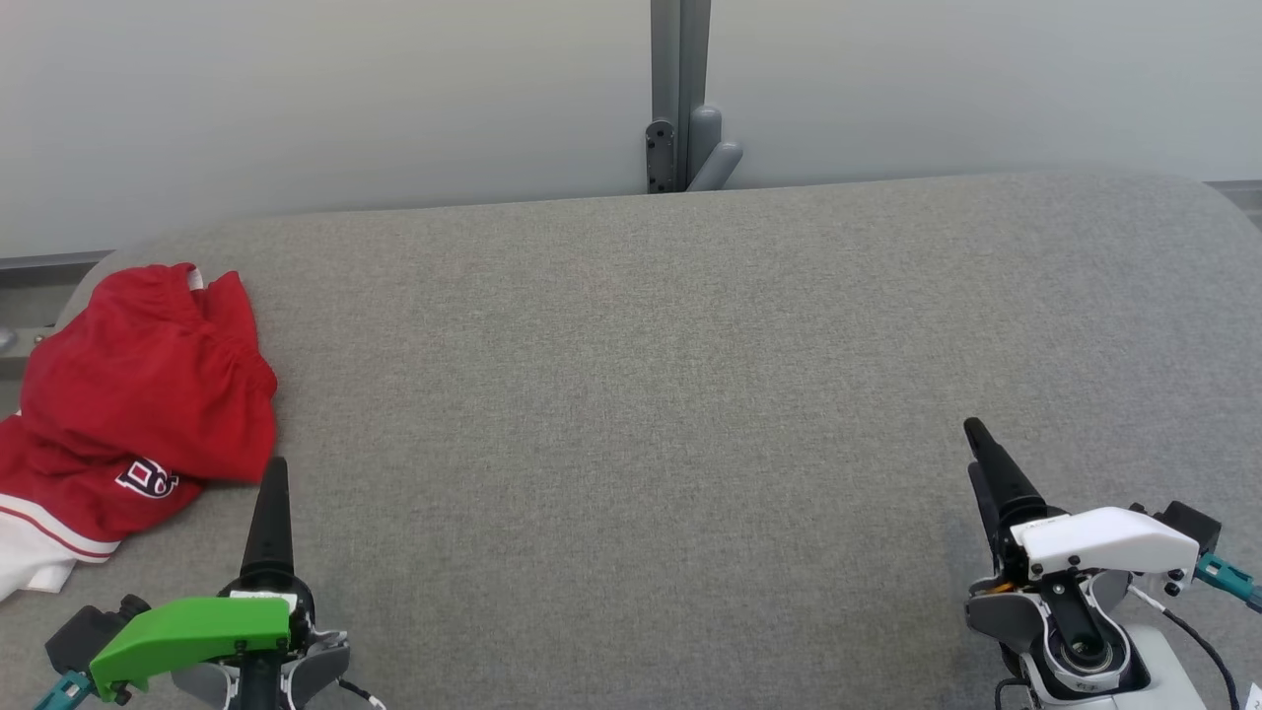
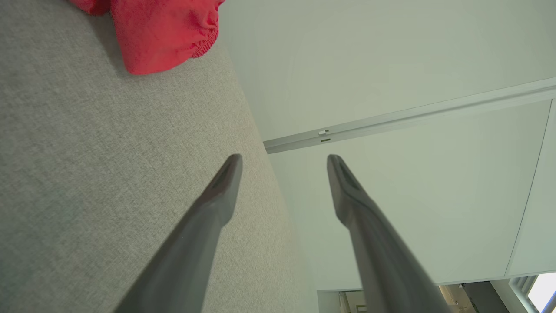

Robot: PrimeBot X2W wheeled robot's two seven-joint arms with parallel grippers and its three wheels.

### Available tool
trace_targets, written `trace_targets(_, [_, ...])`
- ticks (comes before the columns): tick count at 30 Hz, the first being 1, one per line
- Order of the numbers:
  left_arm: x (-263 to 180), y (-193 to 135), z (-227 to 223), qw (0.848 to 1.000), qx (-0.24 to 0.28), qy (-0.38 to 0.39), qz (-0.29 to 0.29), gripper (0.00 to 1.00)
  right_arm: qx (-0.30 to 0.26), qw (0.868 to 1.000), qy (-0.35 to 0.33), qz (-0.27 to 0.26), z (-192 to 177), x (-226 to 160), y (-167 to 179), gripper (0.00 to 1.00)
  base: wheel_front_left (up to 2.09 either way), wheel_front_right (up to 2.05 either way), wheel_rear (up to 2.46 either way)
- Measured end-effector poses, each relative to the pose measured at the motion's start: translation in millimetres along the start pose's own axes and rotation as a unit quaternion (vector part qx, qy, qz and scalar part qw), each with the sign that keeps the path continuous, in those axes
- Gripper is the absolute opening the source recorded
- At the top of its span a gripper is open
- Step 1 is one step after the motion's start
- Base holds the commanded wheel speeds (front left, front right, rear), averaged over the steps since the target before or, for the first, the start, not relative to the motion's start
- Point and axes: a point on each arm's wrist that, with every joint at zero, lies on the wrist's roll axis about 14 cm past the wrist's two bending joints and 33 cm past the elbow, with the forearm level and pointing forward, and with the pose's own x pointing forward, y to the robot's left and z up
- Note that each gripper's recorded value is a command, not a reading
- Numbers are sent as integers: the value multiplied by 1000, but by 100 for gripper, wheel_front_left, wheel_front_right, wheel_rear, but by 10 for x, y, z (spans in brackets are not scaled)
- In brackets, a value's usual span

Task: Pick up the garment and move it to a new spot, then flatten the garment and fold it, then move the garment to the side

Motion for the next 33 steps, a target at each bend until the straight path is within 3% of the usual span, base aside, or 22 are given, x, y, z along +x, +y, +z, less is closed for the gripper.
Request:
trace_targets(9, [-14,-101,-87,995,99,10,-20,100,-107,994,3,3,-54,-35,18,100,0,0,0])
trace_targets(18, [-44,-211,-217,981,189,23,-46,100,-213,977,1,33,-113,-68,184,100,0,0,0])
trace_targets(33, [-111,-334,-321,950,302,24,-80,100,-313,948,-10,53,-148,-158,262,100,0,0,0])
